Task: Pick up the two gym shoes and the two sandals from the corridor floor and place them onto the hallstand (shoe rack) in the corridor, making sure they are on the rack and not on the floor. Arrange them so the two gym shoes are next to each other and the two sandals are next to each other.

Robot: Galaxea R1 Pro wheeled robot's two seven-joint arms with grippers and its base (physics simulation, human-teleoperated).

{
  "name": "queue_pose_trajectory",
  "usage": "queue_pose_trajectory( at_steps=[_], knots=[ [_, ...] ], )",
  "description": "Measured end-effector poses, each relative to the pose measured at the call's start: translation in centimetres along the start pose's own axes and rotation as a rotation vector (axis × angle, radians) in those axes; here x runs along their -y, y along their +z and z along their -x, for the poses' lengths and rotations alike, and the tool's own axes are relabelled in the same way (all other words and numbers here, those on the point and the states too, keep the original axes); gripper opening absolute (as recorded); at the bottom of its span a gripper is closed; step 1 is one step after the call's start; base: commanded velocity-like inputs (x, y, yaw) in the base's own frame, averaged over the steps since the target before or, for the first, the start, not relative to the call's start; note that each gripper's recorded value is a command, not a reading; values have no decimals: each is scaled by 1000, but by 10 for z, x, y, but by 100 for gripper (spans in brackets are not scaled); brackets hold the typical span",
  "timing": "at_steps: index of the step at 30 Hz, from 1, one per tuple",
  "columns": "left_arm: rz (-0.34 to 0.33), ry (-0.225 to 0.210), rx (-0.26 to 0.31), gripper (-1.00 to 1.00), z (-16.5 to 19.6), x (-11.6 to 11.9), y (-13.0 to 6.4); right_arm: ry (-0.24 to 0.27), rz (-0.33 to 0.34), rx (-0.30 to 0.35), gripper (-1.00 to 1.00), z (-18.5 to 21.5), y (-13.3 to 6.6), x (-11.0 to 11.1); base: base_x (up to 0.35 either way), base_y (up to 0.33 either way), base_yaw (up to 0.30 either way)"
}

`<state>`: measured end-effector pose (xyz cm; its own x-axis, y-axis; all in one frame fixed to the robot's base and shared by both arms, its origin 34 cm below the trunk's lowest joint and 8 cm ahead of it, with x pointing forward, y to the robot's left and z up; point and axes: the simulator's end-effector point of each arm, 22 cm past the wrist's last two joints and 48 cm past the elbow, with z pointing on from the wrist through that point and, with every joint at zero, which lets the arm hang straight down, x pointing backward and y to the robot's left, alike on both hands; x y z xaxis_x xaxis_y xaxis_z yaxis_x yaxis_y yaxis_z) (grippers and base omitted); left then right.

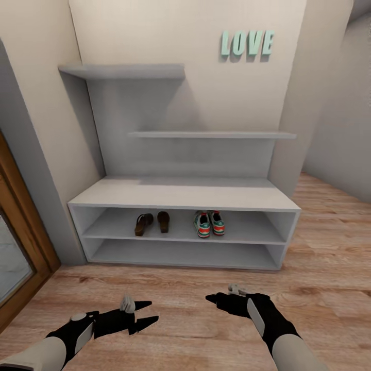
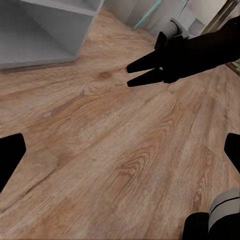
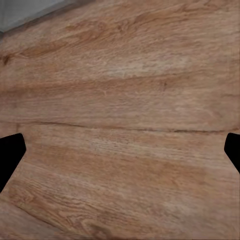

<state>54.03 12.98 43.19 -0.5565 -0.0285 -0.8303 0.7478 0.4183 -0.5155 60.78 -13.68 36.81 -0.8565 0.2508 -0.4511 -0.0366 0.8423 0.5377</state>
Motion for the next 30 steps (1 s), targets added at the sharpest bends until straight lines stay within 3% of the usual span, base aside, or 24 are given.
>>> queue_pose_trajectory(
  at_steps=[2,7,8,16,30],
  knots=[
    [1,6,7,100,4,1,-1,0,28,-5,100,-2,-1,-7,0,0,0],
    [2,4,13,100,17,5,-2,61,65,-138,100,-58,6,-14,0,0,0],
    [2,4,13,100,19,5,-2,64,66,-140,100,-61,6,-15,0,0,0],
    [3,3,13,100,36,11,-4,18,64,-43,100,-41,3,-22,0,0,0],
    [2,4,12,100,45,14,-5,14,66,-37,100,-38,0,-28,0,0,0]
  ],
)
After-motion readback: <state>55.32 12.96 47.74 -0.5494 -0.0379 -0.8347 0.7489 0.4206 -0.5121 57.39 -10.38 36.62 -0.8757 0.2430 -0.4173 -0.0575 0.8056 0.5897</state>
